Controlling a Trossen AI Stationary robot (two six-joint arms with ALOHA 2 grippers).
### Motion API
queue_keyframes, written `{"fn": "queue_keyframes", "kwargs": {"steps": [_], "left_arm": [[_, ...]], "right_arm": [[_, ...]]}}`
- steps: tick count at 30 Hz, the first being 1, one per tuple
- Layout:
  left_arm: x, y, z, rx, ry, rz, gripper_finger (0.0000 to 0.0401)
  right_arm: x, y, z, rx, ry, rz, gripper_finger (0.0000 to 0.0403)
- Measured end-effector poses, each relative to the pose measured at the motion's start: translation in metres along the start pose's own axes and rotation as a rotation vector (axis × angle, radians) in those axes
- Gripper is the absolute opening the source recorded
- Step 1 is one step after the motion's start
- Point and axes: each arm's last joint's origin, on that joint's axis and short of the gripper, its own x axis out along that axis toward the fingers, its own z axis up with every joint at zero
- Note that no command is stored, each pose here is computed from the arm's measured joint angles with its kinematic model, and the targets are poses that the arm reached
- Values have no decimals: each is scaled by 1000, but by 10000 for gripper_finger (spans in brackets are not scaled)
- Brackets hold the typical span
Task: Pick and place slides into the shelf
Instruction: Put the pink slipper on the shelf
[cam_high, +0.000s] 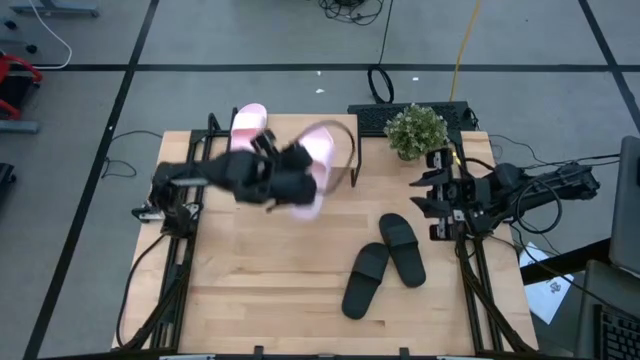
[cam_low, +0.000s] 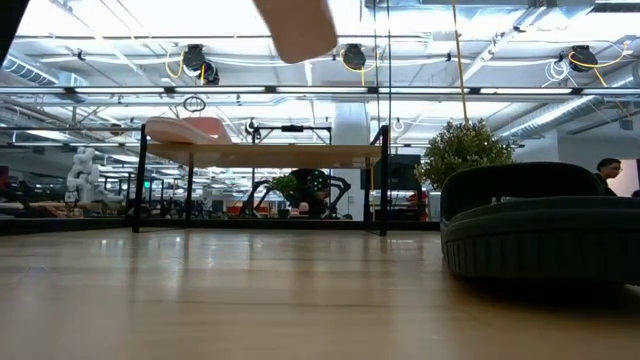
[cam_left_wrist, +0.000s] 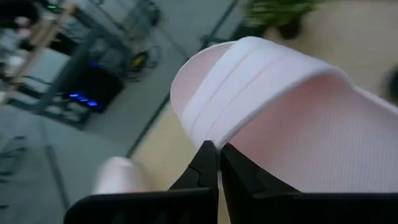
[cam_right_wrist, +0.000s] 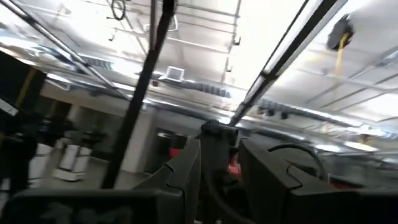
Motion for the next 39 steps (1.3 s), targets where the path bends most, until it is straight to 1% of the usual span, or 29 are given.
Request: {"fn": "queue_keyframes", "kwargs": {"steps": [3,8,13,16,19,22,28,31,34,39], "left_arm": [[20,27,6,39,40,59,0],[55,63,11,118,137,122,0],[82,96,10,143,221,137,0],[90,107,11,169,231,151,0],[97,112,16,184,200,155,0],[106,111,19,201,172,132,0],[135,106,9,259,236,138,0],[147,107,3,242,248,131,0],[147,108,-1,226,203,140,0],[139,113,-17,172,116,115,0]], "right_arm": [[0,-2,1,-36,0,-56,105],[0,-5,1,-66,31,-141,105],[0,-7,0,-86,35,-154,105],[0,-10,1,-97,25,-192,105],[-1,-13,2,-130,34,-251,105],[-1,-15,2,-165,43,-278,105],[-1,-15,2,-174,44,-283,105],[-1,-15,2,-184,45,-284,105],[-1,-15,2,-200,49,-287,105],[-2,-17,2,-205,81,-357,105]]}}
